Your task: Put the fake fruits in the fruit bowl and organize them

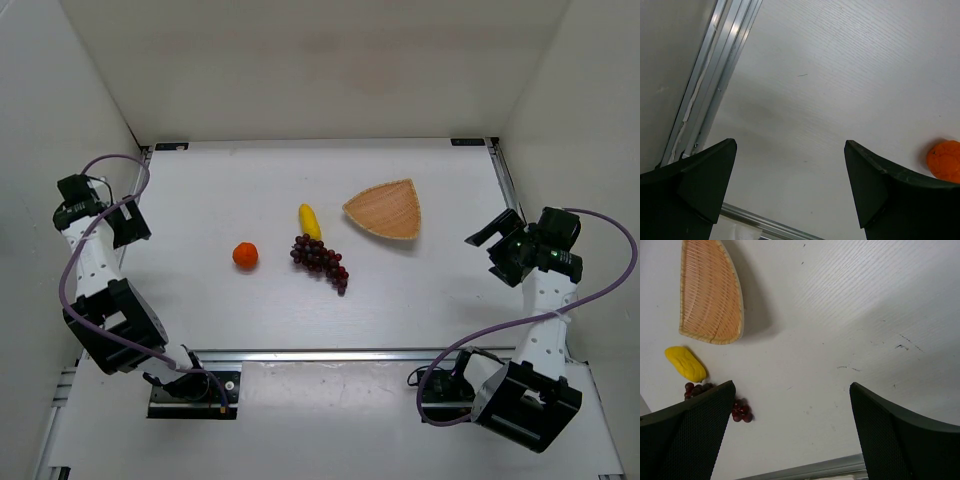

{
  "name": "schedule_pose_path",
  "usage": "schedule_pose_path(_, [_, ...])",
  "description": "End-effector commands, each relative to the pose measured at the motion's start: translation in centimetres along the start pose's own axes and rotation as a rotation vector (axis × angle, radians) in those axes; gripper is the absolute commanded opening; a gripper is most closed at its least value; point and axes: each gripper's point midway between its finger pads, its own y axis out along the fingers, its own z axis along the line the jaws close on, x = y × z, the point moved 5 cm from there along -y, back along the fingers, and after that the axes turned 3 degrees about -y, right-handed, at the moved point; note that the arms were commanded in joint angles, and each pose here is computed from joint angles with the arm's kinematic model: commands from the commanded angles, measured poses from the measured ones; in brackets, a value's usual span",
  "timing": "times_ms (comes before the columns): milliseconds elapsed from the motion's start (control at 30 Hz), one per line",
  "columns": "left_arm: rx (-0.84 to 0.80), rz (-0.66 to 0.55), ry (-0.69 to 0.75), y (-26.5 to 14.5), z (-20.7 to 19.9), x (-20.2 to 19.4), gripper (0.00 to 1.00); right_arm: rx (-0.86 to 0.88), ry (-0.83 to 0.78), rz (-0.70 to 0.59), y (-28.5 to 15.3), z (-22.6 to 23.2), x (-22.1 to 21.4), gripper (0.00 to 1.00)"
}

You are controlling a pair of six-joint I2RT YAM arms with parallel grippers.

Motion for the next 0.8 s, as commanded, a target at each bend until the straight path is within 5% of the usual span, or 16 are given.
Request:
schedule_pose_path(0, [-0.046,-0.037,-0.007,-1.1,-0.5,0.6,1.0,-0.009,-0.035,-0.007,-0.1,-0.2,0.2,0.99])
schedule_pose_path(167, [-0.096,-0.007,0.002,-0.8,-1.0,-0.2,1.0,0.032,-0.255,-0.07,-0.5,2.9,0.7,0.99])
schedule_pose_path(267, [-0.126,-0.013,0.056,-1.1,-2.7,-0.5,1.0,0.053,-0.623,-0.108,-0.5,9.5,-1.6,0.99])
schedule_pose_path(400, [-0.135,-0.017,0.167,-1.5,-5.2,-1.0,1.0,0.235,-1.122,0.108,2.3,19.3,-11.4,0.99])
schedule_pose_path(600, [-0.174,-0.011,0.357,-3.0,-8.0,-3.2,1.0,0.353,-1.311,0.297,7.0,25.8,-19.6,0.99])
schedule_pose_path(767, [-0.147,0.038,0.545,-3.1,-10.1,-6.5,1.0,0.268,-1.367,0.376,11.0,25.9,-22.7,0.99])
